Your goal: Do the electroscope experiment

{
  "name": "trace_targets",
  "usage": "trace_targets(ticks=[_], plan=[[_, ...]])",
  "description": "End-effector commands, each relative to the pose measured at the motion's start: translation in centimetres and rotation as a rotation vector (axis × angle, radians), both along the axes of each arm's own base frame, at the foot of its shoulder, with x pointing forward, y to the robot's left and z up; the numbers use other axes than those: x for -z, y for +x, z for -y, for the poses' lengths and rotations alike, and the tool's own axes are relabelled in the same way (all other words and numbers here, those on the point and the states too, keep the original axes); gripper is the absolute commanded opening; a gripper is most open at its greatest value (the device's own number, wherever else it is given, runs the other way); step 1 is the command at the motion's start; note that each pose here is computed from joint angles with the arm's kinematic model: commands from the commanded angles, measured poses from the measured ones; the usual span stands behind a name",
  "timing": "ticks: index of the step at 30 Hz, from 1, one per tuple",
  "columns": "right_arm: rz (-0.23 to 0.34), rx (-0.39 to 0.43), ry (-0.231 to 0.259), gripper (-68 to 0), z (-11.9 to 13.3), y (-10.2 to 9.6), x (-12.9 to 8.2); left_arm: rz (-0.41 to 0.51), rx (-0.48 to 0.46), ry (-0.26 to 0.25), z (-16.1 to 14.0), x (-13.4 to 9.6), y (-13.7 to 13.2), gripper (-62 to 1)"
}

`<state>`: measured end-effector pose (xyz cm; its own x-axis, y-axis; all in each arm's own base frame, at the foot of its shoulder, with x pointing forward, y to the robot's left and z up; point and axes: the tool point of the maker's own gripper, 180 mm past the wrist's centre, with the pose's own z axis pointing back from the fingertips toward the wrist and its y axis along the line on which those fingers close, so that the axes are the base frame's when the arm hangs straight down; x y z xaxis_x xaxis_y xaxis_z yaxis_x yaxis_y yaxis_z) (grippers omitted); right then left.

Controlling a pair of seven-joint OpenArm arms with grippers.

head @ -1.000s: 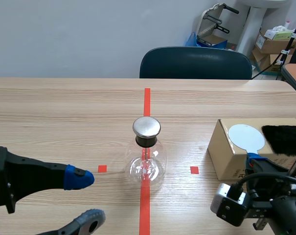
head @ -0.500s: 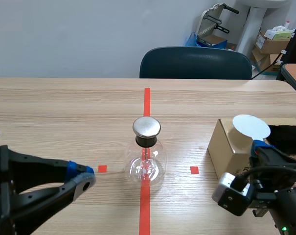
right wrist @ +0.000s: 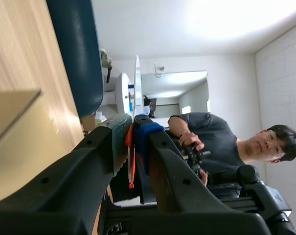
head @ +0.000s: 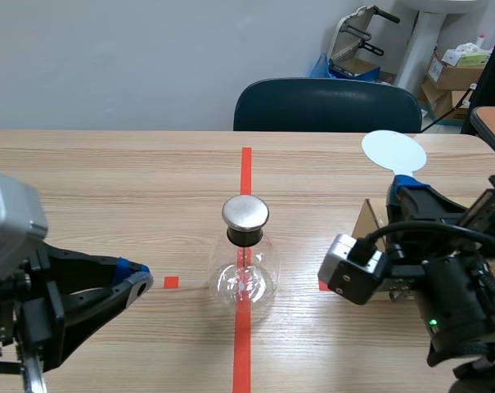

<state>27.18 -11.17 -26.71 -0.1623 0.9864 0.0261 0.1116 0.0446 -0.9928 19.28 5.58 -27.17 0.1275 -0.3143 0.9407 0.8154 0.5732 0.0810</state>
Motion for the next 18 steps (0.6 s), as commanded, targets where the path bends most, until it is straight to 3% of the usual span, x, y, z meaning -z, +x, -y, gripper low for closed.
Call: trace_targets(ticks=[1, 8, 18], plan=[[0.041, 0.002, 0.001, -66.4, -0.2, 0.6, -1.0, 0.015, -0.017, -0.044, 0.7, -0.4, 0.5, -59.5], [0.050, -0.038, -0.033, -66.5, -2.7, 0.5, -0.9, -0.005, -0.063, -0.003, -0.1, 2.6, 2.0, -59.5], [0.002, -0.069, -0.078, -66.5, -4.3, -0.7, 1.4, -0.035, -0.135, 0.007, -0.9, 5.3, 4.5, -59.5]])
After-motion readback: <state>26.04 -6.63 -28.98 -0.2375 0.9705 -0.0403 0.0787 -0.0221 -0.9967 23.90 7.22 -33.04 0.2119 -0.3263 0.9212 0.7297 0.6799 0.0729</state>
